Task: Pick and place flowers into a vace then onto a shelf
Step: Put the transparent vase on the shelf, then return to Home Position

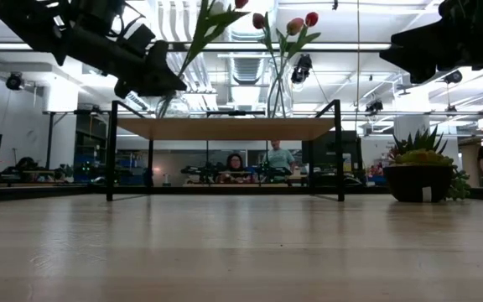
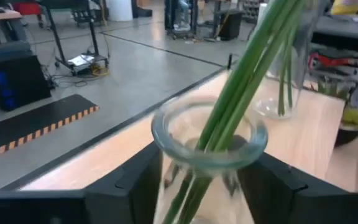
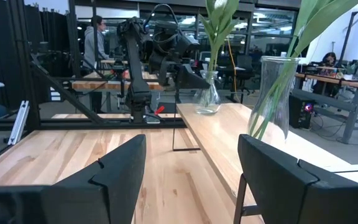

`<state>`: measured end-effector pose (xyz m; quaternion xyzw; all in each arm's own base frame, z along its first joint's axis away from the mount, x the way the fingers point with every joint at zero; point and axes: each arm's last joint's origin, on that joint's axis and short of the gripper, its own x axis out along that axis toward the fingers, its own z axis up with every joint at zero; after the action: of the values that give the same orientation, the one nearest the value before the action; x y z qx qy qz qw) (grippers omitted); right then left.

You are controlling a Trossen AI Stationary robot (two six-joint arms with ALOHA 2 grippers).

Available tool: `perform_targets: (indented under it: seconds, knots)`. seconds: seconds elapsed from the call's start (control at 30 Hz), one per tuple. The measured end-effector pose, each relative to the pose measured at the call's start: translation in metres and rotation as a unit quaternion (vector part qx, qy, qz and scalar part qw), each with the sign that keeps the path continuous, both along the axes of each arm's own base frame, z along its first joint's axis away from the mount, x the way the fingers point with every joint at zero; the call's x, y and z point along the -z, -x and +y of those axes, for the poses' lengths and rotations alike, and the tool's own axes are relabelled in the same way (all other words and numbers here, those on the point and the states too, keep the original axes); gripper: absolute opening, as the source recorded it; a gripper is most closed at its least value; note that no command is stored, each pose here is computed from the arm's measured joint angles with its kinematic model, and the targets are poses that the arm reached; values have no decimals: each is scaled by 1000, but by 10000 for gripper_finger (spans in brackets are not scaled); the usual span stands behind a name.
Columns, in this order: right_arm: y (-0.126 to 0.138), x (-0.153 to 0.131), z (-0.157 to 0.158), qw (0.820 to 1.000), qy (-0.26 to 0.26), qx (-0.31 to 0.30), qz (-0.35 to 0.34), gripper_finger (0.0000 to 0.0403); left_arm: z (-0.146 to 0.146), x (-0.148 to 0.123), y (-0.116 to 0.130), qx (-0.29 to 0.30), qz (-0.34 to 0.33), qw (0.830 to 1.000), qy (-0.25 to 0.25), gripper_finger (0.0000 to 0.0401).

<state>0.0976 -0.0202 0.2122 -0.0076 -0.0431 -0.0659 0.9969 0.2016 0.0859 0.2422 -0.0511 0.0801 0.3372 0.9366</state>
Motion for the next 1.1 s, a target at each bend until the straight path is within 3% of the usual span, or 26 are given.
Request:
perform_targets:
  seconds: [0.23, 0.37, 0.83, 1.1]
  knots:
    - [0, 0, 0, 1000, 0, 0, 1, 244, 0, 3, 0, 7, 23, 1000, -11, 267]
    - [0, 0, 0, 1000, 0, 0, 1, 244, -1, -1, 3, 10, 24, 999, -30, 300]
    - [0, 2, 0, 1000, -3, 0, 10, 244, -14, -23, 35, 21, 12, 999, -45, 309]
    - [0, 2, 0, 1000, -1, 0, 11, 244, -30, -25, 54, 159, 13, 987, 3, 306]
